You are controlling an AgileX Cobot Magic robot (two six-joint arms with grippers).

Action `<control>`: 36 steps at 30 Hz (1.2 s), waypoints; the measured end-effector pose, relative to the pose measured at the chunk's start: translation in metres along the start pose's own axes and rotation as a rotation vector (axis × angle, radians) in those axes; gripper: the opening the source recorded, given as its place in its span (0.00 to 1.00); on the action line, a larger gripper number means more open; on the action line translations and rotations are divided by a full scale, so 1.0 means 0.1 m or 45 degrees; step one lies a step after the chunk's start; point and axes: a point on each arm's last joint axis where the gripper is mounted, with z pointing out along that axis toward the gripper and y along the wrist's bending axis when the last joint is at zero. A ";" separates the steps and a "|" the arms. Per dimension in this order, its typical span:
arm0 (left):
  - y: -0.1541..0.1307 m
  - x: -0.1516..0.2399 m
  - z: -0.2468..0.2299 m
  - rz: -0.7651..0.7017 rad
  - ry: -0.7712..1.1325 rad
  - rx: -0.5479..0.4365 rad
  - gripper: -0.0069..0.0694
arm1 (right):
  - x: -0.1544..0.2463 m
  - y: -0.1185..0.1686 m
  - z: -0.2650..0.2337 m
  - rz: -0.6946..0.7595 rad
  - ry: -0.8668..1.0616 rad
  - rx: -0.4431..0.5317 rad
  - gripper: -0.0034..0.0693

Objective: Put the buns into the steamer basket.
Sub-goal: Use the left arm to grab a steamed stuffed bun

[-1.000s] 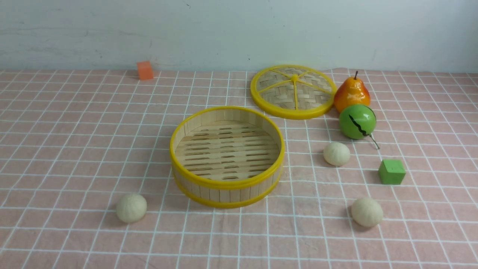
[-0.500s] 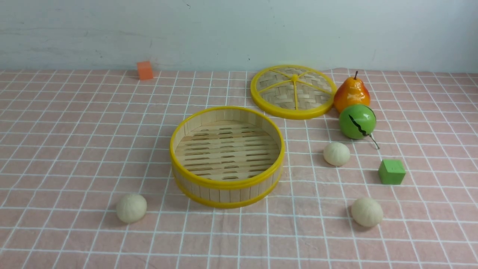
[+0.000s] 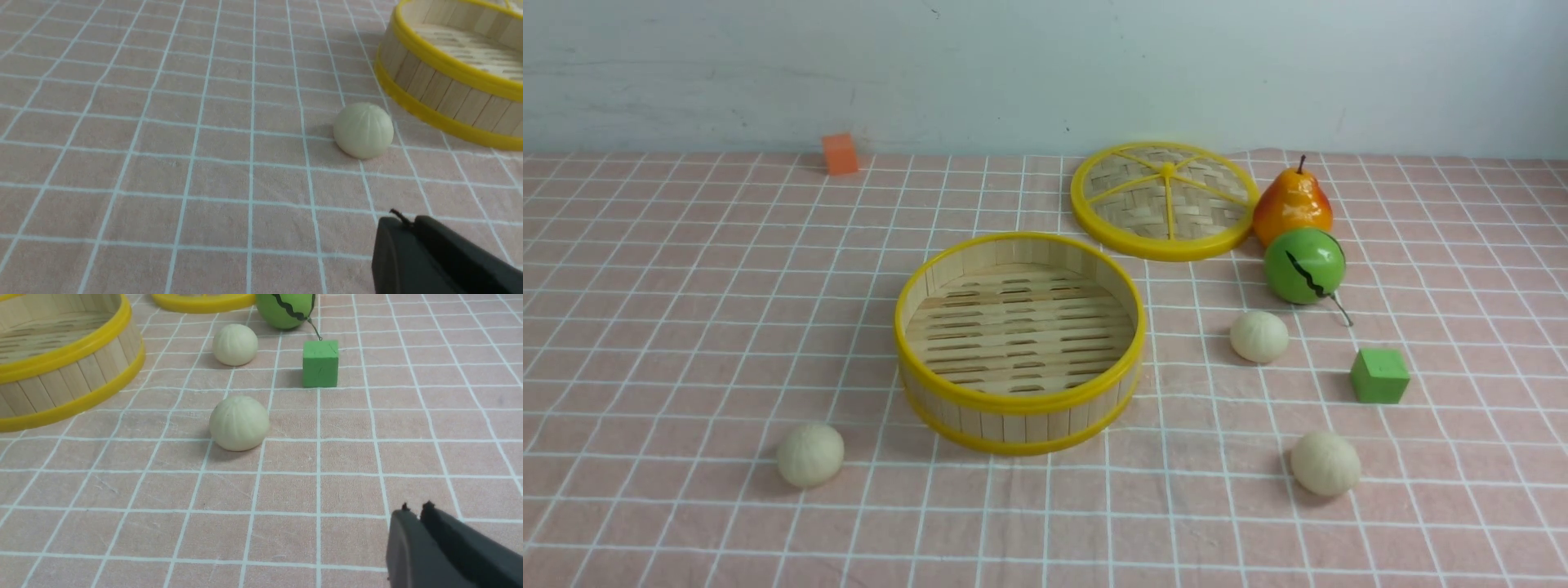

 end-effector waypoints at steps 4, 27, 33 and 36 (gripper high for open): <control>-0.02 -0.11 -0.01 0.000 -0.154 0.024 0.14 | -0.04 0.01 0.01 -0.001 -0.085 -0.014 0.10; -0.20 -1.22 -0.61 -0.435 -1.049 0.373 0.08 | -0.80 0.13 -0.32 0.154 -0.871 -0.201 0.05; -0.33 -1.91 -0.45 -0.266 -0.787 0.218 0.07 | -1.27 0.20 -0.27 0.074 -0.629 -0.122 0.05; -0.35 -2.04 -0.06 -0.247 -0.539 0.143 0.07 | -1.40 0.22 -0.06 0.063 -0.386 -0.073 0.05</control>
